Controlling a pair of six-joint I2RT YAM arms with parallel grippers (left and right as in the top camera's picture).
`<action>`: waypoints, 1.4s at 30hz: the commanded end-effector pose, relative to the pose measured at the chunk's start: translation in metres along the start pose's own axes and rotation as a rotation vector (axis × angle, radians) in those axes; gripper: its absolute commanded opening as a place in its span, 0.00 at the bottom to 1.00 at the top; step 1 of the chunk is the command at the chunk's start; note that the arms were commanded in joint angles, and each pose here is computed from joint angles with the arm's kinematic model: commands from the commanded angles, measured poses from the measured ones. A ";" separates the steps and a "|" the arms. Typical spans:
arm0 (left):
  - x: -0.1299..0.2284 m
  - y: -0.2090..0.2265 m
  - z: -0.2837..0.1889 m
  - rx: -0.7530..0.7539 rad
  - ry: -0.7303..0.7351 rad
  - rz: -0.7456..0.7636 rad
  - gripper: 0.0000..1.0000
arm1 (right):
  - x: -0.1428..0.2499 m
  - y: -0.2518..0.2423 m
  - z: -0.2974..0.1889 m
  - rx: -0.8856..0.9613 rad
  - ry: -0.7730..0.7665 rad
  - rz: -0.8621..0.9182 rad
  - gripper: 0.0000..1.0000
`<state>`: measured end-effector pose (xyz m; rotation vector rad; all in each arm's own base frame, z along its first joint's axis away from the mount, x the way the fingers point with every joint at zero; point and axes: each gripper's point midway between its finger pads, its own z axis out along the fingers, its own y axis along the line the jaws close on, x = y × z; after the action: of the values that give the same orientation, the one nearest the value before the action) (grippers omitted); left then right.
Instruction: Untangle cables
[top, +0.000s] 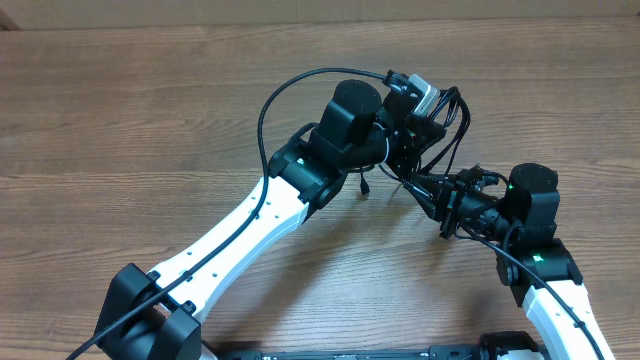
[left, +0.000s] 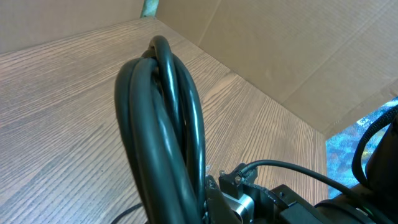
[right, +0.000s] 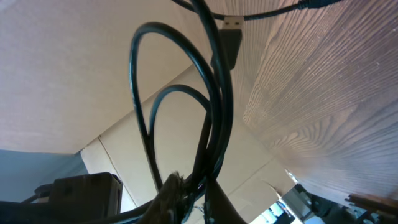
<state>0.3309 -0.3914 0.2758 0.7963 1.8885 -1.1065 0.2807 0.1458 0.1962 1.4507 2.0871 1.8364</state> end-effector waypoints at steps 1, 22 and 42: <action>-0.004 -0.016 0.003 0.048 -0.007 0.005 0.04 | 0.004 0.007 -0.002 -0.015 0.010 -0.018 0.08; 0.005 0.035 -0.002 -0.230 -0.014 -0.186 0.04 | 0.027 0.039 -0.006 -0.137 0.097 -0.294 0.04; -0.006 0.027 -0.006 -0.113 -0.034 -0.311 0.04 | 0.017 0.033 -0.004 -0.111 0.052 -0.257 0.63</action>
<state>0.3605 -0.3668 0.2579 0.3863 2.1097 -1.0825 0.2856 0.1531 0.2304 1.0483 2.0603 1.9009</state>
